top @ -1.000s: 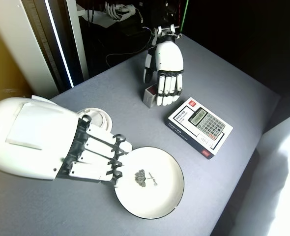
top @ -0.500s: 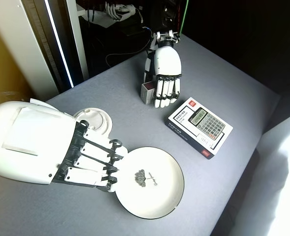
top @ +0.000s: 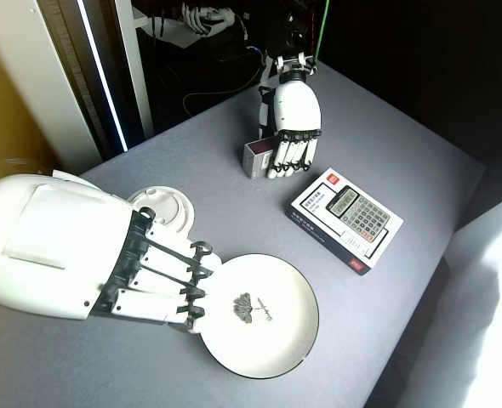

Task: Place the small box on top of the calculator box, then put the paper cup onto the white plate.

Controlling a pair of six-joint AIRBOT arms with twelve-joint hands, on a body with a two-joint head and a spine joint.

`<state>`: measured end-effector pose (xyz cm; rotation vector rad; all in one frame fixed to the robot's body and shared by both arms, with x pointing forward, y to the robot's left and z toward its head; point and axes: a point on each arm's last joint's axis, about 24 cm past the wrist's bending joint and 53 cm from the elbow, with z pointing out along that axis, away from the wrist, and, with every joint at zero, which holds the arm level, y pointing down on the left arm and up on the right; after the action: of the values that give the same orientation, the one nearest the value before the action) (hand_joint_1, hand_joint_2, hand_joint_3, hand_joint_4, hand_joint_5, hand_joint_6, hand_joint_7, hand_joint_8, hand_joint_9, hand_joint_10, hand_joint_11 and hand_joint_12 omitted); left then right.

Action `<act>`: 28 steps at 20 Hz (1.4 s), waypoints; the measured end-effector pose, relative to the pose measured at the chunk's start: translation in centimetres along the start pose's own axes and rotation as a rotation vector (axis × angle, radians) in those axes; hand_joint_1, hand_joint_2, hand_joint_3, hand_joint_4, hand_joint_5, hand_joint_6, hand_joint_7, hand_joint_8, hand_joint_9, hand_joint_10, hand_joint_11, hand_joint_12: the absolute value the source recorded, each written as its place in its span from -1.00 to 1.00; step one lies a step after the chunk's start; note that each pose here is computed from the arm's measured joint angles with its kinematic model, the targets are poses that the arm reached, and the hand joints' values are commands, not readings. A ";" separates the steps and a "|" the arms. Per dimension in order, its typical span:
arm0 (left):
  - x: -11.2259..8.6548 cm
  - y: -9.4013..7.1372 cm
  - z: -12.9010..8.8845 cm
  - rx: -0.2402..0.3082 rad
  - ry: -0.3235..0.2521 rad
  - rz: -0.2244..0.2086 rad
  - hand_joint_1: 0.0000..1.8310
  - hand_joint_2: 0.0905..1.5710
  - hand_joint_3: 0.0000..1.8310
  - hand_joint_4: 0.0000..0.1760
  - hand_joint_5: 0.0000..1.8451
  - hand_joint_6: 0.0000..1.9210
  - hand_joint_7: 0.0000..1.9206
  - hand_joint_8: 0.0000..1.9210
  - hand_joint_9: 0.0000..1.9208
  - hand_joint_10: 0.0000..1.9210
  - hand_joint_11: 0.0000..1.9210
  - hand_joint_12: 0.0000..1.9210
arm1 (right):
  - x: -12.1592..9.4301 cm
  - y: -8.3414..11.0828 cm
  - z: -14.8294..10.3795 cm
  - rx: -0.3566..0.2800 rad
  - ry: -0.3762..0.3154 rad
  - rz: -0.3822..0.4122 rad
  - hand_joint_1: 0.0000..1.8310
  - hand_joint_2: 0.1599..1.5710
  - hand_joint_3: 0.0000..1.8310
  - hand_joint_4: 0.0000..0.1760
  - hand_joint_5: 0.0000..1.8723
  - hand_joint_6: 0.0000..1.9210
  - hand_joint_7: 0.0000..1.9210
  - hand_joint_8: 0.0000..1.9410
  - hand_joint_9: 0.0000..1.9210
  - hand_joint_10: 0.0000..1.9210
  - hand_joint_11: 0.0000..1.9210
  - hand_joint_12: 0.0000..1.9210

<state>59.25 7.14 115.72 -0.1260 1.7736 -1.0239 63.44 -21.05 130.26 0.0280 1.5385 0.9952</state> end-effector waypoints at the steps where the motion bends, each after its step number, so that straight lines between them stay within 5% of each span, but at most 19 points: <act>1: 0.0 0.0 0.0 -0.001 0.004 -0.002 0.38 0.37 -1.00 -1.00 0.03 -0.09 0.12 0.05 0.28 -0.63 -0.01 -0.19 | -0.2 0.0 0.0 0.000 -0.007 0.002 -0.72 0.75 -1.00 -1.00 -0.67 -1.00 -0.65 -1.00 -0.65 -1.00 -1.00 -0.08; 7: -2.1 -2.0 1.2 0.022 -0.009 0.030 0.37 0.39 -1.00 -1.00 -0.02 -0.02 0.09 0.09 0.28 -0.72 -0.06 -0.17 | 0.0 0.1 0.0 -0.002 -0.001 -0.031 -0.69 0.74 -1.00 -1.00 -0.64 -0.99 -0.61 -0.99 -0.61 -0.99 -1.00 -0.01; 8: -2.6 -2.2 1.5 0.023 -0.011 0.040 0.47 0.41 -1.00 -1.00 -0.10 0.05 0.01 0.14 0.04 0.03 -0.14 -0.10 | 0.1 0.0 0.0 0.002 0.001 -0.031 -0.63 0.72 -1.00 -1.00 -0.63 -0.99 -0.60 -0.99 -0.61 -0.99 -1.00 0.02; 9: -3.2 -2.4 1.8 0.024 -0.016 0.043 0.50 0.42 -1.00 -1.00 -0.15 0.10 -0.03 0.18 -0.04 0.24 -0.15 -0.07 | 0.1 0.0 0.0 0.005 0.002 -0.030 -0.65 0.73 -1.00 -1.00 -0.63 -0.99 -0.60 -0.99 -0.61 -0.99 -1.00 0.02; 16: -8.3 -4.3 5.0 0.066 -0.060 0.085 0.49 0.44 -1.00 -1.00 -0.18 0.14 -0.04 0.19 -0.06 0.28 -0.20 -0.09 | 1.2 -0.4 0.0 0.025 0.034 -0.062 -0.67 0.73 -1.00 -1.00 -0.62 -0.99 -0.60 -0.99 -0.60 -0.99 -1.00 0.05; 23: -13.8 -4.3 7.6 0.066 -0.137 0.113 0.49 0.43 -1.00 -1.00 -0.16 0.11 -0.03 0.18 -0.06 0.29 -0.17 -0.06 | 1.4 -0.2 0.0 0.023 0.038 -0.063 -0.65 0.72 -1.00 -1.00 -0.64 -1.00 -0.61 -1.00 -0.63 -0.99 -1.00 -0.06; 28: -13.9 -3.3 9.6 0.055 -0.115 0.097 0.50 0.43 -1.00 -1.00 -0.15 0.09 -0.03 0.17 -0.05 0.28 -0.18 -0.06 | 1.6 -0.5 0.0 0.035 0.045 -0.062 -0.67 0.73 -1.00 -1.00 -0.65 -1.00 -0.63 -1.00 -0.63 -0.99 -1.00 -0.08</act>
<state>72.13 6.73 127.08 -0.0630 1.6304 -0.9760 63.28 -20.53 128.65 -0.0177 1.5888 0.9247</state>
